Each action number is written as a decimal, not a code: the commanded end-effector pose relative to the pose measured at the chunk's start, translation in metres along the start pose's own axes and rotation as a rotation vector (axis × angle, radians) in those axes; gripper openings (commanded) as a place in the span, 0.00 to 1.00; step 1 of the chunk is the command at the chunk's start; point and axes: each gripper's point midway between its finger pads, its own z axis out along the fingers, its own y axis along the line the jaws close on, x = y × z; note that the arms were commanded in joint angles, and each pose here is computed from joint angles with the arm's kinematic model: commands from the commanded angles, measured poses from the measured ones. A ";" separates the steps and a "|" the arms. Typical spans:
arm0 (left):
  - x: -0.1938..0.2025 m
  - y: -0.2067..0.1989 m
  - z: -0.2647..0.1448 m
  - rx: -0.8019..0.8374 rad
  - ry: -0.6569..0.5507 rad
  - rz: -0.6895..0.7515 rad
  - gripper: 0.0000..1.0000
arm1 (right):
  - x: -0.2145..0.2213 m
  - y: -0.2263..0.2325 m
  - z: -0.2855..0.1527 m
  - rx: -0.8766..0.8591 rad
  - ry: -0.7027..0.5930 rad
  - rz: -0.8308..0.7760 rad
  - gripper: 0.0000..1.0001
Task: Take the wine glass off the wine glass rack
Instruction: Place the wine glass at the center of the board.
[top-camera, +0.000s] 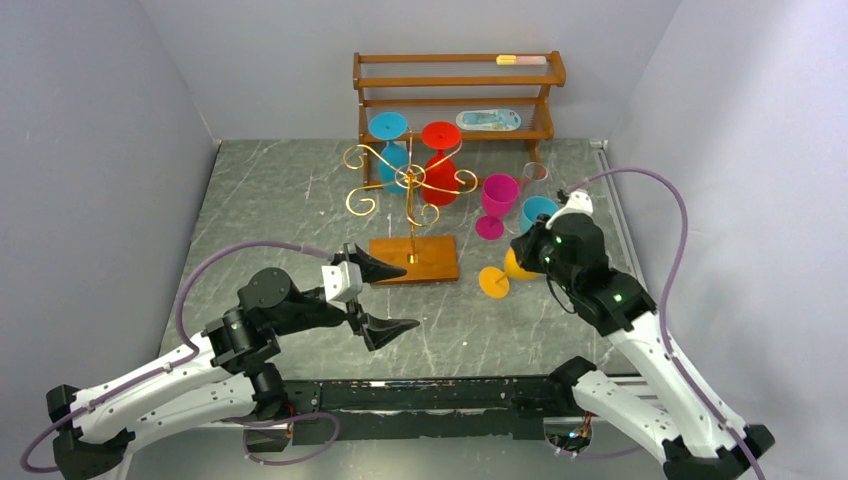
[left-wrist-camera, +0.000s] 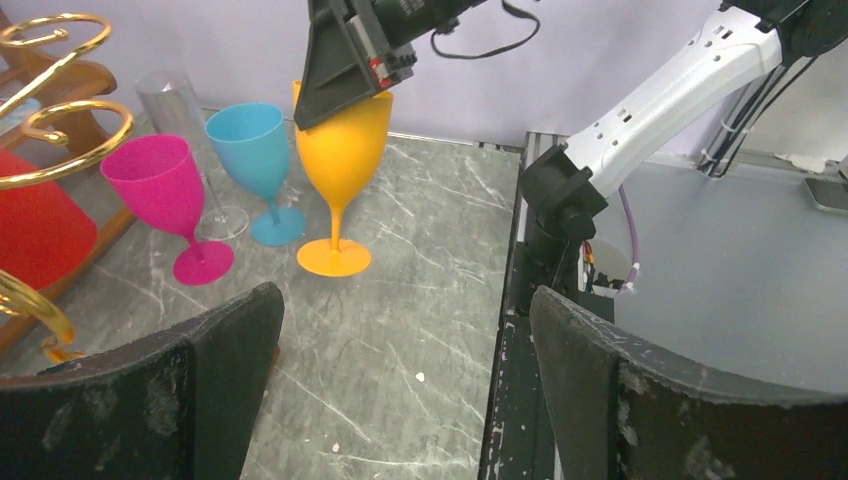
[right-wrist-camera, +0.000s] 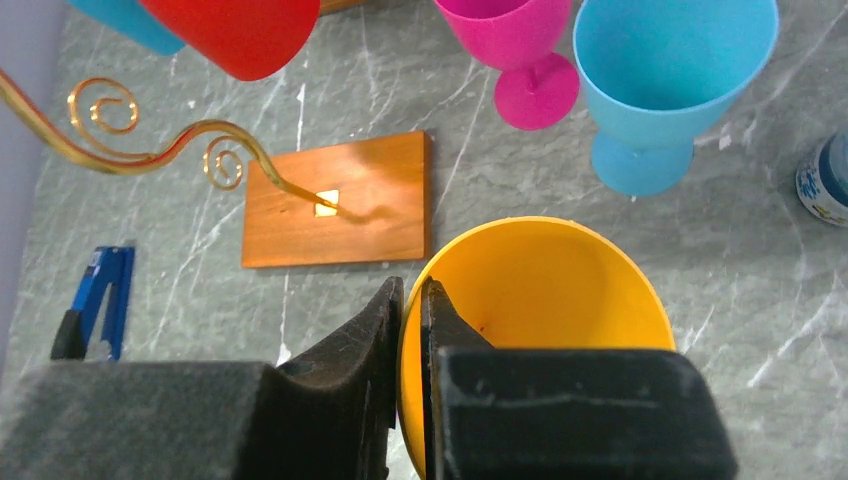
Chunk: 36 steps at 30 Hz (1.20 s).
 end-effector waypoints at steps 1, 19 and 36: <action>-0.017 0.009 -0.005 -0.066 -0.048 -0.026 0.97 | -0.005 0.007 0.030 0.024 0.009 -0.065 0.00; -0.031 0.038 -0.032 -0.289 0.031 -0.079 0.97 | -0.009 -0.004 0.081 0.129 -0.086 -0.218 0.00; -0.040 0.037 -0.037 -0.291 0.034 -0.081 0.97 | 0.018 -0.006 0.117 0.155 -0.038 -0.292 0.00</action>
